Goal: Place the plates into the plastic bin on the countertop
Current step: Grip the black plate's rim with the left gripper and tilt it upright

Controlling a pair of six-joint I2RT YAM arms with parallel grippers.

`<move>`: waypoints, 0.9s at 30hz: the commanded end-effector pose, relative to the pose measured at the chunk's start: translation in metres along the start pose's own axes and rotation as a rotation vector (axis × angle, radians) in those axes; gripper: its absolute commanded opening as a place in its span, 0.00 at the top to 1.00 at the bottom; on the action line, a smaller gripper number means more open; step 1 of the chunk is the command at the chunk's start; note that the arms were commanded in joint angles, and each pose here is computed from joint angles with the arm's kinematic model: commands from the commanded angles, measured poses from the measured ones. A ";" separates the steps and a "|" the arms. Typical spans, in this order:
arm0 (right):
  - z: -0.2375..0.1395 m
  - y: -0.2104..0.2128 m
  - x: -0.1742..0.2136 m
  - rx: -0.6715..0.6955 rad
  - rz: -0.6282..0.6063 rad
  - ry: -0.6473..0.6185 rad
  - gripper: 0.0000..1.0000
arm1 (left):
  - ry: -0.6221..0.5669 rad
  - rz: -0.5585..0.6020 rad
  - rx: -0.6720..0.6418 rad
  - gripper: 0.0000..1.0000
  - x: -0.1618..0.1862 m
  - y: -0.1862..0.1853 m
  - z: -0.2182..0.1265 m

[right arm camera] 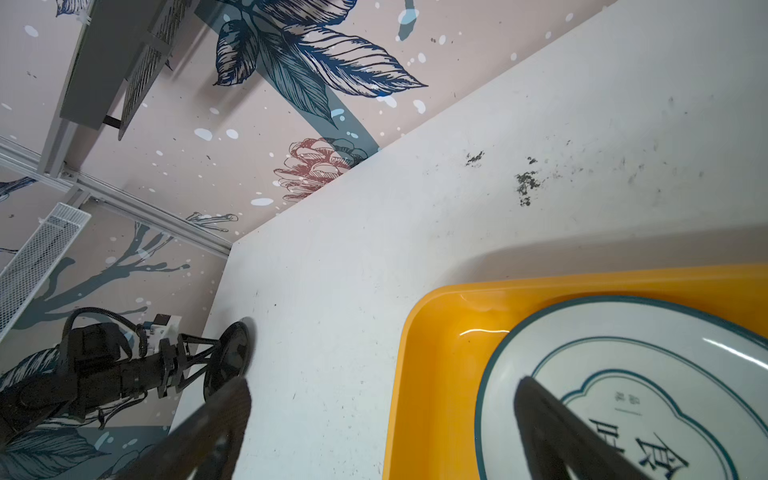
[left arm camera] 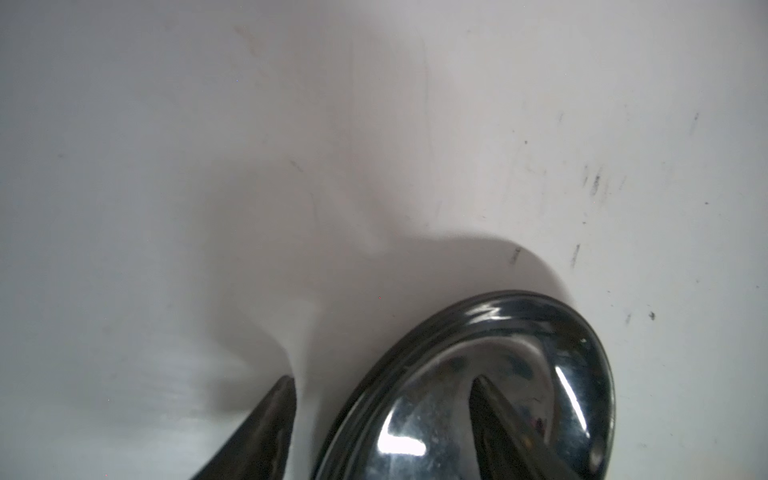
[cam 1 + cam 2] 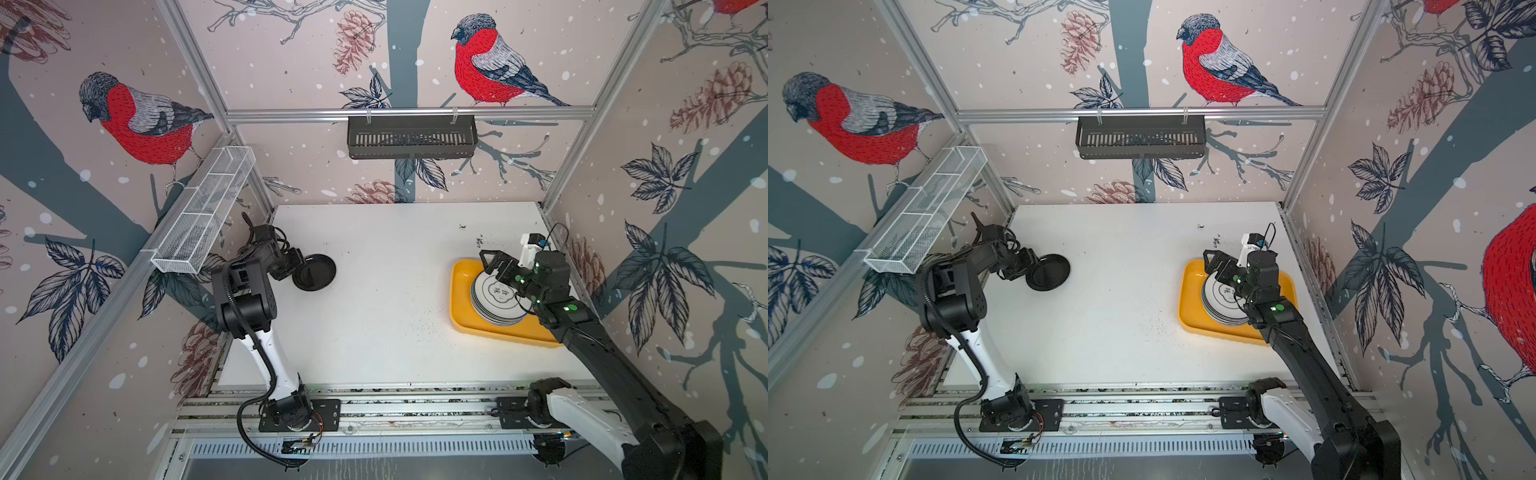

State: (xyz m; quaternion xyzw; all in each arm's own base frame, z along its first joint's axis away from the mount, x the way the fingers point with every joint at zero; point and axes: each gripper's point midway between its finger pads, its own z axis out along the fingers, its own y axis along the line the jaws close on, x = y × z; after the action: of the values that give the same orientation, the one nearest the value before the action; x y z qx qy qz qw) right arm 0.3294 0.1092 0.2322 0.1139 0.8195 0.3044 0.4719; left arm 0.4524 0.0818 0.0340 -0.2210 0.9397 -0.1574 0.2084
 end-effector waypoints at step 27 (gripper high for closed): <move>0.032 0.016 -0.007 0.030 -0.049 -0.008 0.01 | 0.340 0.270 0.312 0.69 0.104 -0.143 0.041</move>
State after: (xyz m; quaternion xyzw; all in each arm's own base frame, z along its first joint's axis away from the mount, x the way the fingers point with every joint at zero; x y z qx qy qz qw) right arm 0.3545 0.1329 0.2271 0.1039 0.8308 0.2845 0.4669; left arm 0.4529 -0.0902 0.0292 -0.0348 0.9413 -0.3069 0.1364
